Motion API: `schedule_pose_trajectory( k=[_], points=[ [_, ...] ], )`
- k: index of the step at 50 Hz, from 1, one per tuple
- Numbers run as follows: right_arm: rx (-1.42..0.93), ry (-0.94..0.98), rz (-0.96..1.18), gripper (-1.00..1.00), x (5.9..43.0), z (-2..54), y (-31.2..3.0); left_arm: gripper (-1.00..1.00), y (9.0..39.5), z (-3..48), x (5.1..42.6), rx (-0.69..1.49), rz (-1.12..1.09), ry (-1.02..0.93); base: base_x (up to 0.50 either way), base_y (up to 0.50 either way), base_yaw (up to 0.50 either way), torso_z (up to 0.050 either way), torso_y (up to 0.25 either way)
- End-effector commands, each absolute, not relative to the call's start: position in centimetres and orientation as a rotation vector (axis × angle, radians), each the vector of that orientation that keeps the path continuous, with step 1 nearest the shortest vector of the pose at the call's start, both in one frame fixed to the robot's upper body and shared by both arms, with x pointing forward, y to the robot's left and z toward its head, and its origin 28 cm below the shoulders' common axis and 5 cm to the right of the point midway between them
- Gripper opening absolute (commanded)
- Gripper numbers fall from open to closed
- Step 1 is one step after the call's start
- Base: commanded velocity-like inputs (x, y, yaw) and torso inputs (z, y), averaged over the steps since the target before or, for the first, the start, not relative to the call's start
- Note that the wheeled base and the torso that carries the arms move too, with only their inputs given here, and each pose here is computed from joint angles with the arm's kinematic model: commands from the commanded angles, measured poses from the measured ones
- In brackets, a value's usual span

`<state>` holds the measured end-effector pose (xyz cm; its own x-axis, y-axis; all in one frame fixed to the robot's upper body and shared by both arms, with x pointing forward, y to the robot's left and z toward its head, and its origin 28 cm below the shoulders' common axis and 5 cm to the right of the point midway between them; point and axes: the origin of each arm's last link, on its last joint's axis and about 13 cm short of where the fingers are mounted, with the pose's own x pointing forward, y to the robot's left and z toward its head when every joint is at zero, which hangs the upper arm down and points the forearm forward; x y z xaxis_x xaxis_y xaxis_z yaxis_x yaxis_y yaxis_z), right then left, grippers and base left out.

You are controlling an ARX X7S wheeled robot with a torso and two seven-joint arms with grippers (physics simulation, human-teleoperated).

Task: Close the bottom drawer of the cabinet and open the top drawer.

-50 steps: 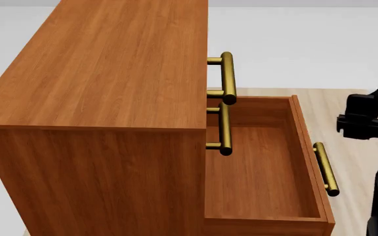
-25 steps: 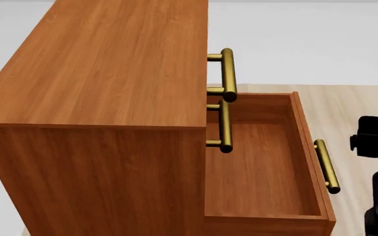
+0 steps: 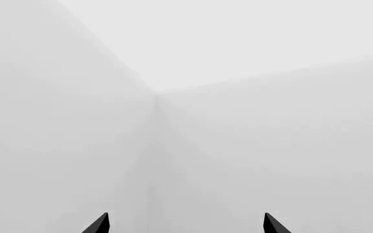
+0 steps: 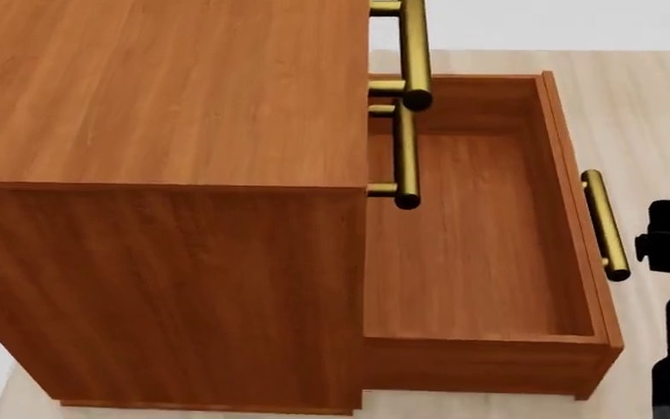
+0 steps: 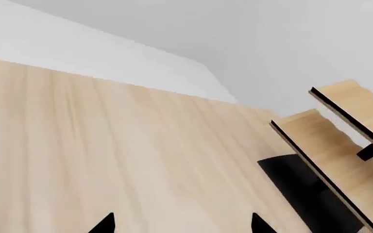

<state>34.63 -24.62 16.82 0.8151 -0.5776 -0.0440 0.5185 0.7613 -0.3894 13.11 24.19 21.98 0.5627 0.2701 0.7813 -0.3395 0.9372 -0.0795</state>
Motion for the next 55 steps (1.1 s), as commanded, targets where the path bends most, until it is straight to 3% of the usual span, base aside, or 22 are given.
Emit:
schedule_pose_trajectory(
  k=[1,9,23,39,55],
  points=[
    [-0.407,0.169,-0.621,1.0,35.6,17.0,-25.3,1.0,24.2,21.9,13.1,0.088,0.357,-0.902,0.0,0.0,0.0,0.0,-0.227],
    [-0.447,0.19,-0.647,1.0,36.5,16.8,-26.2,1.0,24.1,22.0,13.1,0.083,0.35,-0.907,0.0,0.0,0.0,0.0,-0.208],
    [-0.528,0.246,-0.643,1.0,38.6,16.5,-27.2,1.0,24.1,22.0,13.1,0.078,0.348,-0.915,0.0,0.0,0.0,0.0,0.0],
    [-0.533,0.36,-0.656,1.0,38.4,15.1,-26.5,1.0,24.0,22.0,13.1,0.08,0.344,-0.912,0.0,0.0,0.0,0.0,0.0],
    [-0.489,0.295,-0.405,1.0,39.9,16.0,-23.8,1.0,24.0,22.0,13.1,0.078,0.339,-0.916,0.0,0.0,0.0,0.0,-0.001]
  ],
)
